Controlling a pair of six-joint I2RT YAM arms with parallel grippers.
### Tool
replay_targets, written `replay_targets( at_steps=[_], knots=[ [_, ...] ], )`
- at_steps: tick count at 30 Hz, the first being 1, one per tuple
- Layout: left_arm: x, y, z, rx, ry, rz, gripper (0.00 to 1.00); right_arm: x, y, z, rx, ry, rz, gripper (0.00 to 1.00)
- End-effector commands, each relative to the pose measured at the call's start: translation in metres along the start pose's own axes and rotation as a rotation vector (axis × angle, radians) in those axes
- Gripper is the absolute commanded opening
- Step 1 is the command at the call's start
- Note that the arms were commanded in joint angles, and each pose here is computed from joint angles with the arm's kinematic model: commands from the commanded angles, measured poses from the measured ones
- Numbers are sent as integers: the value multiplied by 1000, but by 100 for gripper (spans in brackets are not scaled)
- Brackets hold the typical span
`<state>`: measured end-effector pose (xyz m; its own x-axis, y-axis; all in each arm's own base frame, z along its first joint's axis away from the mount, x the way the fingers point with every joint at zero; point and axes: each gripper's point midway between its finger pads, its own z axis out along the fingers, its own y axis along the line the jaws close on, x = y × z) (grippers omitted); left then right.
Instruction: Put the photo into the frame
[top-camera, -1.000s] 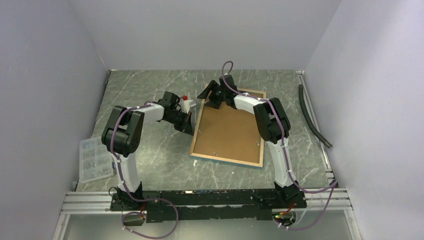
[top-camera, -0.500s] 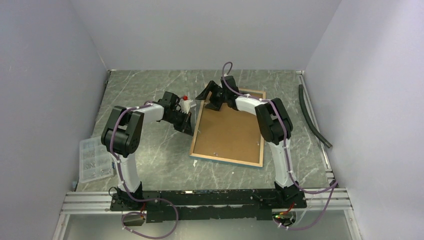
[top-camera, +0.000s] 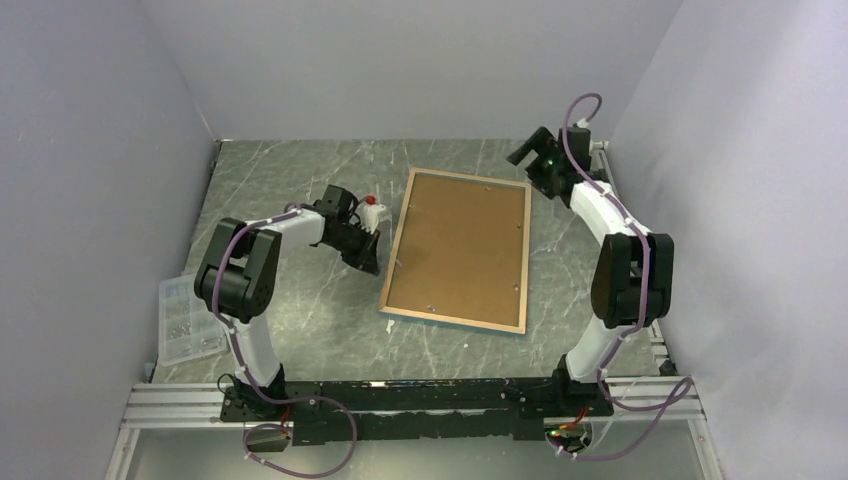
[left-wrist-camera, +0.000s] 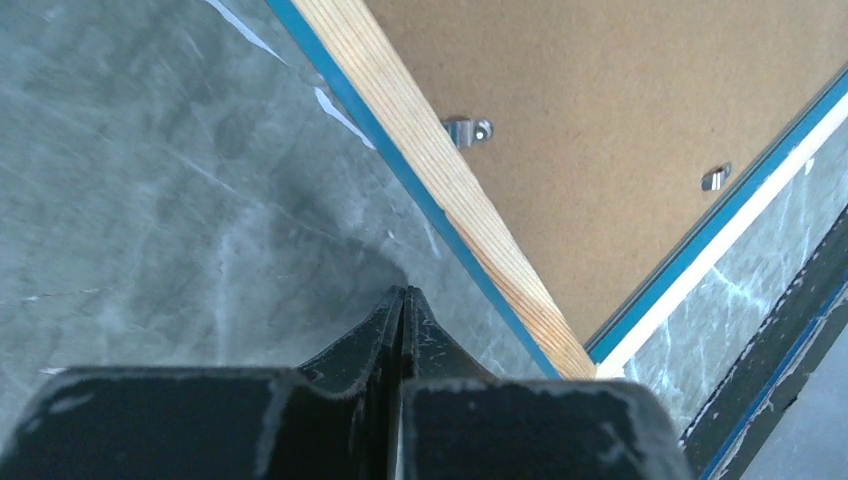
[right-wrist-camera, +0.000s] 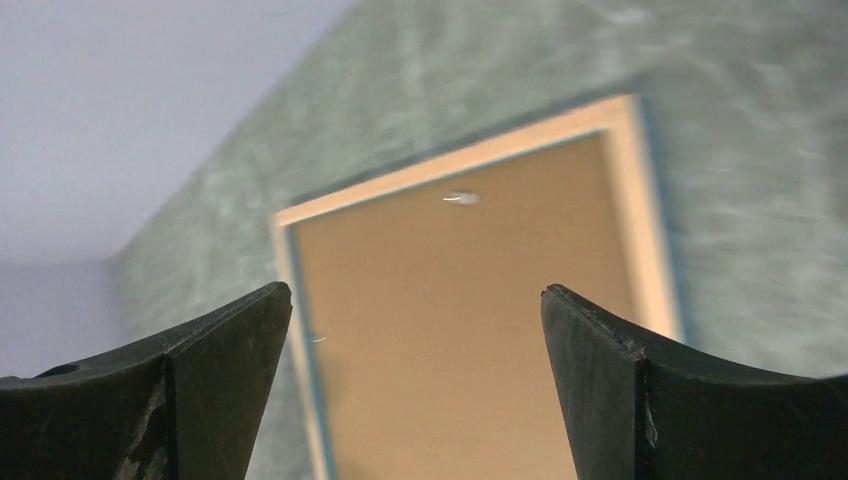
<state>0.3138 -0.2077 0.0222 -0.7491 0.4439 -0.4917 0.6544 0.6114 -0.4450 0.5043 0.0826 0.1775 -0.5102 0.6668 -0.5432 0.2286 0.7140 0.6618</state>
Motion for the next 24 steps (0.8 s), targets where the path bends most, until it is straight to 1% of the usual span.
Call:
replay_targets(
  at_steps=[1,3,6,11,15,18,20,24],
  knots=[
    [4,-7,-7,-21,10,100,7,16,-95,-3,318,14,-53,100],
    [5,-10,-7,-22,20,116,7,8,-119,0,348,4,-7,100],
    [4,-13,-8,-22,27,123,7,13,-130,11,336,41,24,100],
    [8,-18,-3,-15,47,135,7,25,-125,34,272,114,60,100],
    [12,-23,5,-7,71,144,7,33,-121,47,228,147,99,100],
    [14,-29,12,3,92,151,6,42,-110,61,169,187,137,100],
    [14,-35,16,19,100,151,7,55,-96,76,135,230,139,100],
    [9,-53,28,64,112,160,6,87,-39,106,37,319,85,100]
  ],
)
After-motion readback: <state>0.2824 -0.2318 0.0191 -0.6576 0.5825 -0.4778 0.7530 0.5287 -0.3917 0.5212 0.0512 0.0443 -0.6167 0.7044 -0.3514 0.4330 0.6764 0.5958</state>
